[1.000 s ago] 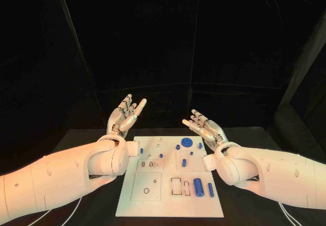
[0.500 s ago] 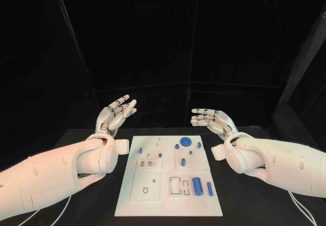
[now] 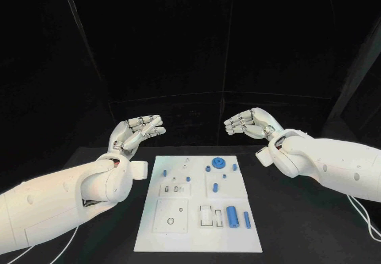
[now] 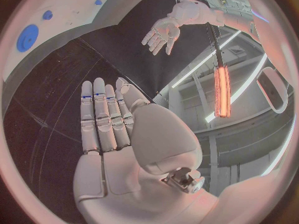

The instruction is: Assemble the parts on the task board

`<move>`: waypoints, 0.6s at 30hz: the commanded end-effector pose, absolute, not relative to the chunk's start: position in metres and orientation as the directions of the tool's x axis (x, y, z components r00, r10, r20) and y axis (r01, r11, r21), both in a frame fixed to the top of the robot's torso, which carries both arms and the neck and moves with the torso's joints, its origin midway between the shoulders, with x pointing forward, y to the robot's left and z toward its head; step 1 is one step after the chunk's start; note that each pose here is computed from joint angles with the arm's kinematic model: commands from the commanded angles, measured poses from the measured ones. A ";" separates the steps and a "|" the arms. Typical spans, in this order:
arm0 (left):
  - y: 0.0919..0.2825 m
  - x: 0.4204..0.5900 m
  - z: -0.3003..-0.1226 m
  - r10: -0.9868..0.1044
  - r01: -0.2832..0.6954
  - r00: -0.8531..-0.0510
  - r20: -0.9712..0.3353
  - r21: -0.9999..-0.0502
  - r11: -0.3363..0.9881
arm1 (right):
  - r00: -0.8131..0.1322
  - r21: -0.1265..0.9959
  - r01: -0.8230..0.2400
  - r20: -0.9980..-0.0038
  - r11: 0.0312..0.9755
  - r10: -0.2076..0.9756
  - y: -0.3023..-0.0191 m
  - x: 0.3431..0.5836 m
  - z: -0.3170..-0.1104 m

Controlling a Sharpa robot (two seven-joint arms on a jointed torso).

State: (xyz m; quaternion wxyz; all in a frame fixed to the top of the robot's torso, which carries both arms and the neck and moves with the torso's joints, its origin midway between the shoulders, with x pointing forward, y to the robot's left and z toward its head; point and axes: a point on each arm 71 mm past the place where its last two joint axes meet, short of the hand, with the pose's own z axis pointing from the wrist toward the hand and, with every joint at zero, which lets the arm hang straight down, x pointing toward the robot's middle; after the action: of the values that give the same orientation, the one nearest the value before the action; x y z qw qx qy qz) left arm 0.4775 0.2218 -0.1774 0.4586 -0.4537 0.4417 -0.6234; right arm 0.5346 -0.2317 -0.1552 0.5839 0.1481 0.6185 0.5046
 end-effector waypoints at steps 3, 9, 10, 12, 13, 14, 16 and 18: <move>0.212 0.473 -0.167 -0.944 0.160 -0.270 0.190 -0.958 -0.239 | -0.317 0.564 -0.485 -0.826 0.668 0.466 -0.216 0.540 -0.154; 0.208 0.467 -0.155 -0.933 0.159 -0.303 0.195 -0.955 -0.251 | -0.270 0.378 -0.542 -0.924 0.751 0.271 -0.199 0.545 -0.152; 0.207 0.466 -0.154 -0.931 0.158 -0.308 0.197 -0.954 -0.254 | -0.261 0.354 -0.550 -0.933 0.757 0.247 -0.196 0.546 -0.152; 0.204 0.463 -0.152 -0.926 0.156 -0.319 0.200 -0.953 -0.259 | -0.247 0.309 -0.562 -0.948 0.767 0.201 -0.191 0.545 -0.153; 0.203 0.463 -0.152 -0.925 0.155 -0.322 0.201 -0.953 -0.261 | -0.243 0.296 -0.565 -0.952 0.770 0.188 -0.189 0.545 -0.153; 0.202 0.462 -0.151 -0.923 0.154 -0.327 0.203 -0.952 -0.264 | -0.239 0.276 -0.569 -0.957 0.775 0.165 -0.187 0.545 -0.153; 0.199 0.460 -0.150 -0.919 0.151 -0.336 0.206 -0.951 -0.269 | -0.231 0.232 -0.571 -0.966 0.787 0.117 -0.180 0.544 -0.155; 0.197 0.459 -0.149 -0.916 0.149 -0.343 0.209 -0.951 -0.272 | -0.226 0.204 -0.569 -0.970 0.797 0.087 -0.176 0.543 -0.156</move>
State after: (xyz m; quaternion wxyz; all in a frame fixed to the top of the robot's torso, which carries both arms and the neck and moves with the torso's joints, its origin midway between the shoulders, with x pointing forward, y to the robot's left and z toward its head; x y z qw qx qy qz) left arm 0.4601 0.2008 -0.1511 0.4024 -0.4268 0.4547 -0.6702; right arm 0.5425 -0.1783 -0.1528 0.5982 -0.1215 0.7180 0.3344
